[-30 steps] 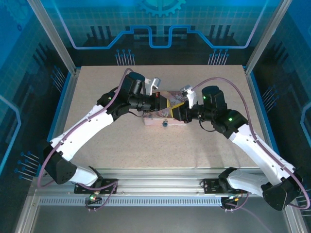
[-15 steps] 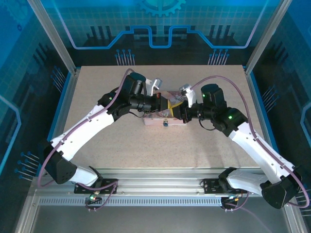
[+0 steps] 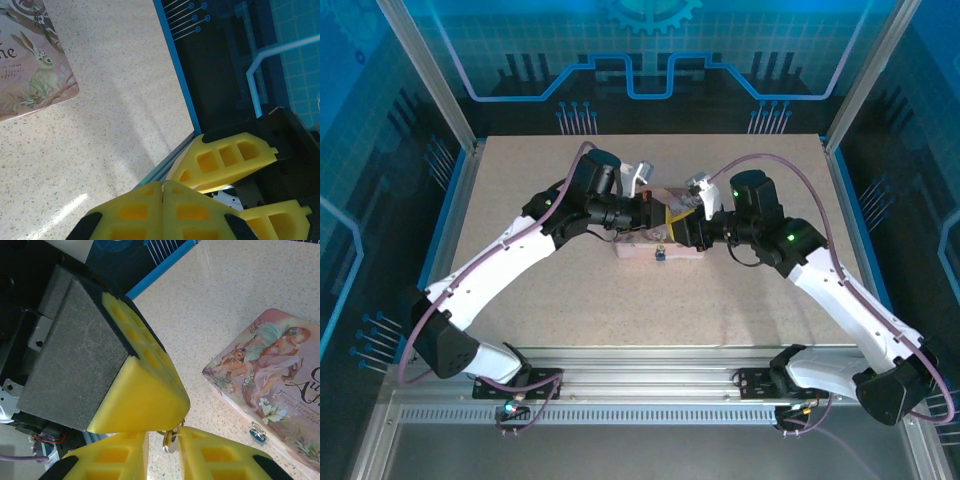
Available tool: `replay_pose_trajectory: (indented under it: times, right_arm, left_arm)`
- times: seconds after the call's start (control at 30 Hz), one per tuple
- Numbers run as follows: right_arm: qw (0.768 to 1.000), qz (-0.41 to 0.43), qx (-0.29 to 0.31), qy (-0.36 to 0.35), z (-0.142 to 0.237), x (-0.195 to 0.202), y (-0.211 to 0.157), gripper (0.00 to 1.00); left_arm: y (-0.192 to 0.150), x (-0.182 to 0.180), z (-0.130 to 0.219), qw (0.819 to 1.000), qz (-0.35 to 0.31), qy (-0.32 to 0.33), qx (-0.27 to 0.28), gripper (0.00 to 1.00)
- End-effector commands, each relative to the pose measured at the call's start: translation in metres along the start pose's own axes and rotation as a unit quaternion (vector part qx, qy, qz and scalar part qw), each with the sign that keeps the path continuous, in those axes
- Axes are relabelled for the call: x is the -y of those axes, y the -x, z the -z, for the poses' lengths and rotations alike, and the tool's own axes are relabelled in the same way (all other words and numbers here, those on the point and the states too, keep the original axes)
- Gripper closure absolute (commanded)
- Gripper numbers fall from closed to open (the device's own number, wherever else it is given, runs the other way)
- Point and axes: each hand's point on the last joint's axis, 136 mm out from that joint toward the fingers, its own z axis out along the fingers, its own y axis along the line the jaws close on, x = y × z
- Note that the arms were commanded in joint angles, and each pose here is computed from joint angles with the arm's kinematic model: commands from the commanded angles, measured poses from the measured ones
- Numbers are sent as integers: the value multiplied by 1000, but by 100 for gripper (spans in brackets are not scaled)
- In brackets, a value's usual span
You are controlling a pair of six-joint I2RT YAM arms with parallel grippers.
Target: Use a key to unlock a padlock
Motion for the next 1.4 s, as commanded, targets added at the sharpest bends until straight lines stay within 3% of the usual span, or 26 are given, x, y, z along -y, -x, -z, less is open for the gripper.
replay_pose_trajectory:
  times: [0.0, 0.17, 0.27, 0.53, 0.63, 0.73, 0.87, 1.0, 1.37]
  right_arm:
    - [1000, 9, 0, 0, -1, -2, 4, 82]
    - [1000, 14, 1, 2, -1, -4, 5, 96]
    - [1000, 15, -8, -7, -2, 1, 1, 93]
    - [1000, 17, -9, -17, -4, 6, -4, 100]
    - [1000, 16, -6, -19, -3, 7, -5, 100]
    - [1000, 14, 3, -17, 0, 7, -5, 100]
    - [1000, 8, 12, -15, 6, 9, -7, 100]
    - [1000, -7, 25, -16, 13, 14, -6, 100]
    - [986, -77, 143, 47, 60, 6, 40, 100]
  left_arm:
    - [-6, 26, 1, 999, -9, -51, -17, 100]
    - [-8, 29, 2, 998, -11, -57, -20, 100]
    - [-10, 31, 3, 998, -13, -62, -23, 100]
    - [-11, 37, 6, 997, -18, -73, -26, 100]
    - [-11, 38, 9, 997, -23, -75, -22, 88]
    - [-7, 38, 13, 997, -29, -71, -7, 65]
    - [2, 39, 20, 997, -34, -73, 15, 53]
    - [12, 39, 31, 995, -39, -75, 46, 49]
    - [6, 24, 40, 983, -47, -141, 105, 41]
